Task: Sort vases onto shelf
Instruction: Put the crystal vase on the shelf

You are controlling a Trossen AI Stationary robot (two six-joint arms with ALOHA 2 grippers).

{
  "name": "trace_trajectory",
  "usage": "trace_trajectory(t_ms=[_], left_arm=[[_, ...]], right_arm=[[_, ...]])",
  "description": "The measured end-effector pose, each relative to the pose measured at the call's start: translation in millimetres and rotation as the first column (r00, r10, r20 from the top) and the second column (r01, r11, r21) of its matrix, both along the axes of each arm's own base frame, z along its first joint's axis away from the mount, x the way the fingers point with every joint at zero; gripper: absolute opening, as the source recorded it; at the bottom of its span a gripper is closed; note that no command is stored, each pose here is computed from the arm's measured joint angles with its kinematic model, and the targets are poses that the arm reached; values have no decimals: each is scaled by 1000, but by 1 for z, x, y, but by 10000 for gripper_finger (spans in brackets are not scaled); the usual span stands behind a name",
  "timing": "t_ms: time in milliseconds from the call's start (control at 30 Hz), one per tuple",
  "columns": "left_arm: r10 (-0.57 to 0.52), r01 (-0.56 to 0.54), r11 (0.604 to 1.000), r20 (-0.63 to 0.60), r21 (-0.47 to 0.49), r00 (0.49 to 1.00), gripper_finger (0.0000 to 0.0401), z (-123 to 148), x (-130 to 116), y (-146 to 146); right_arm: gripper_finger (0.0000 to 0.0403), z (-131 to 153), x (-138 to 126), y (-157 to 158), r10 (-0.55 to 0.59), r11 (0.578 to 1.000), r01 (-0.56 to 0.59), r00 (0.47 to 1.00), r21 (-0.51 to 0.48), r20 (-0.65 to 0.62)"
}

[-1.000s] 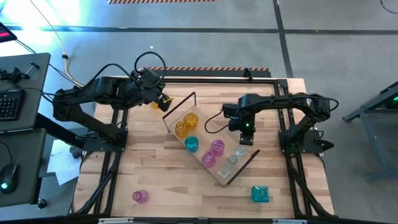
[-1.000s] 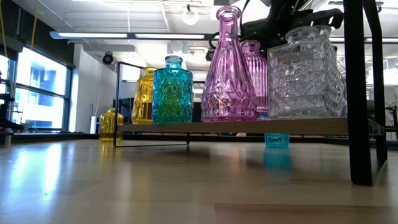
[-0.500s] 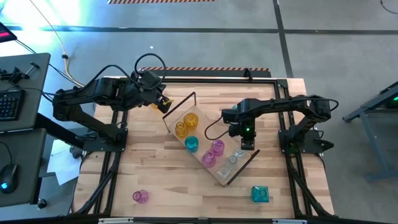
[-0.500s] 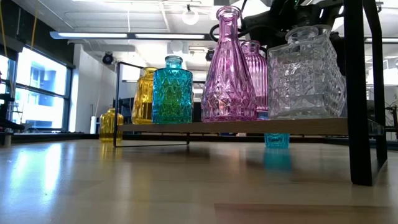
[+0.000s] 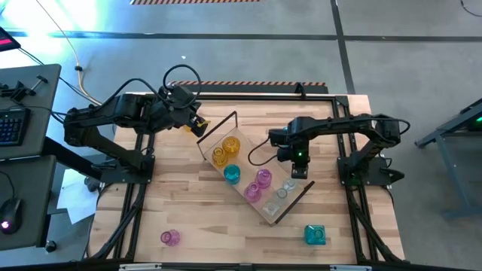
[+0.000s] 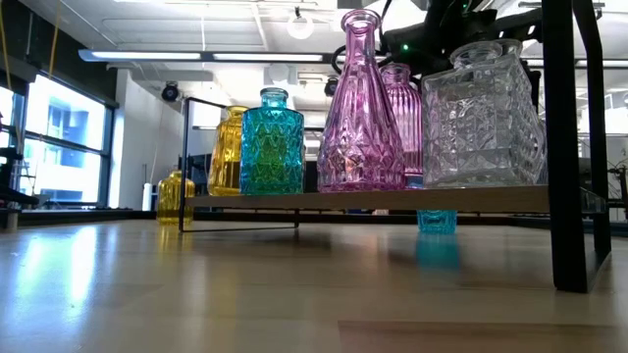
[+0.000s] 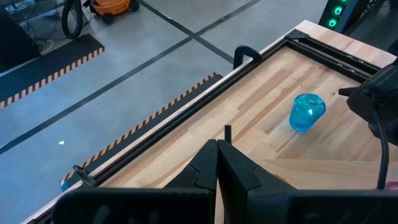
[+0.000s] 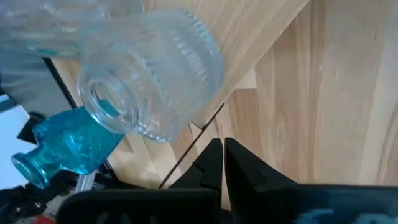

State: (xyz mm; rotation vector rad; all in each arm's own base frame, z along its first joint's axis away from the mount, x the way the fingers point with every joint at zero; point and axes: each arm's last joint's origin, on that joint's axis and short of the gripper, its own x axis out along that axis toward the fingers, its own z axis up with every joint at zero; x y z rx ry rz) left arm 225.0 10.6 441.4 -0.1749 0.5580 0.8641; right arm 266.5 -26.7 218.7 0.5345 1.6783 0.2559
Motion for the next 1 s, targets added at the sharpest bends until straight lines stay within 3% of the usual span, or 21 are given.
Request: trace_trajectory(t_ms=[1000], left_arm=[[-1, 1, 1000, 6, -10, 1000, 0, 0, 0, 0]], right_arm=[[0, 2, 4, 30, 11, 987, -12, 1000, 159, 5]])
